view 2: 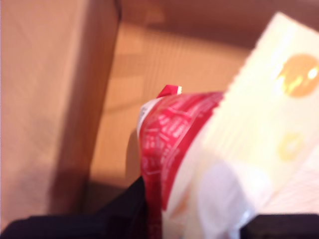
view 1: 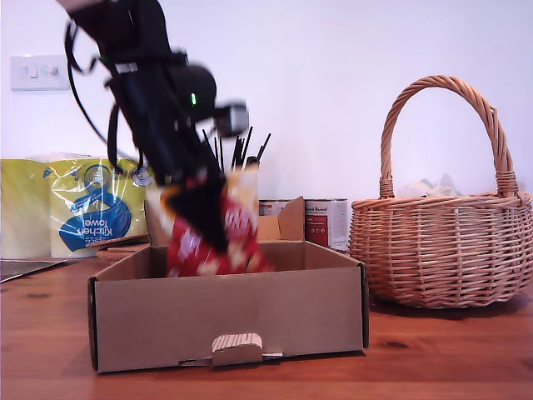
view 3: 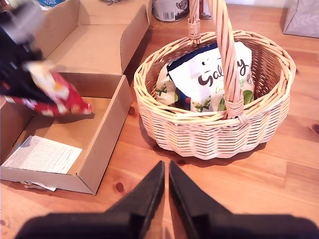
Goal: Move the bags of Easter eggs from the cardboard box on the left into the woven basket on the right side.
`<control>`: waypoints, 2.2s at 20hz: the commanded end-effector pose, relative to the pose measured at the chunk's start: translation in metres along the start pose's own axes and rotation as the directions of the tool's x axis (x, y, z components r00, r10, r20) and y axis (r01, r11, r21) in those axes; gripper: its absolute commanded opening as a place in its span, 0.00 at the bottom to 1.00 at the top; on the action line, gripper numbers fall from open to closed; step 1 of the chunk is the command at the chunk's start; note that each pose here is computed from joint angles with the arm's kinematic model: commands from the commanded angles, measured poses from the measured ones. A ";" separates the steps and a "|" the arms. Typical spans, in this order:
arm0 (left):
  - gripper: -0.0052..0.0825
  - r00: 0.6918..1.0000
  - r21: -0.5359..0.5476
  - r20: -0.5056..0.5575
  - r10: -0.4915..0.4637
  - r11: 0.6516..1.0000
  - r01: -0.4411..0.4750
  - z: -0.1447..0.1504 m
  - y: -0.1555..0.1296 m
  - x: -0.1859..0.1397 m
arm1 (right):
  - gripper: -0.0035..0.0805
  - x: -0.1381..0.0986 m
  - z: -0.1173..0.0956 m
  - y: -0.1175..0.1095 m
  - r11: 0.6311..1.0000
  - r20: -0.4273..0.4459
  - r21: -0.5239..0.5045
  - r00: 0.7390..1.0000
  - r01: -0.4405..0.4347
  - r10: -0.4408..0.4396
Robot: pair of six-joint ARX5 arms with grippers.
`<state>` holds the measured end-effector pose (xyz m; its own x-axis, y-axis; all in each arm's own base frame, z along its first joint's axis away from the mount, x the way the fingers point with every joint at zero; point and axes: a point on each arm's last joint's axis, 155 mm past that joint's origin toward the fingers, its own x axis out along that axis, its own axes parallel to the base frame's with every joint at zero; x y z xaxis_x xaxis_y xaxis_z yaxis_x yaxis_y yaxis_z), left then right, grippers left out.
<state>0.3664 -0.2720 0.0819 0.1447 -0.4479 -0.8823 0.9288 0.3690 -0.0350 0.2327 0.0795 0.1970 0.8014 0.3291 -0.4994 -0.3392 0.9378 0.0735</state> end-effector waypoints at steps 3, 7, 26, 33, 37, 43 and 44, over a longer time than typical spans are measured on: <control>0.14 0.930 0.091 0.364 -0.055 0.996 0.023 0.090 -0.033 -0.081 | 0.03 -0.003 0.008 0.003 1.000 0.021 -0.007 1.000 -0.010 0.010; 0.14 0.837 0.186 0.540 -0.088 0.982 -0.017 0.150 -0.051 -0.090 | 0.03 -0.003 0.008 0.004 1.000 0.021 -0.007 1.000 -0.016 0.016; 0.14 0.722 0.520 0.686 0.092 0.631 -0.575 0.235 -0.053 0.062 | 0.03 -0.003 0.007 0.005 1.000 0.018 -0.006 1.000 -0.019 0.019; 0.19 0.712 0.512 0.696 0.096 0.629 -0.585 0.250 -0.042 0.074 | 0.03 -0.003 0.007 0.005 1.000 0.018 -0.004 1.000 -0.019 0.019; 0.56 0.725 0.514 0.680 0.109 0.635 -0.576 0.247 -0.040 0.077 | 0.03 -0.003 0.008 0.005 1.000 0.020 -0.005 1.000 -0.019 0.019; 0.59 0.753 0.486 0.618 0.225 0.644 -0.591 0.251 -0.026 0.049 | 0.03 0.001 0.005 0.004 1.000 0.000 -0.006 1.000 -0.019 0.019; 0.59 0.777 0.506 0.595 0.209 0.653 -0.563 0.248 -0.033 0.044 | 0.03 0.003 0.004 0.004 1.000 -0.006 -0.005 1.000 -0.019 0.019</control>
<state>0.4339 -0.5074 0.1565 0.5200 -0.7561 -0.3973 0.6864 0.0930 0.7213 0.2338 0.0824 0.1927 0.7879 0.3376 -0.5151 -0.3481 0.9341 0.0796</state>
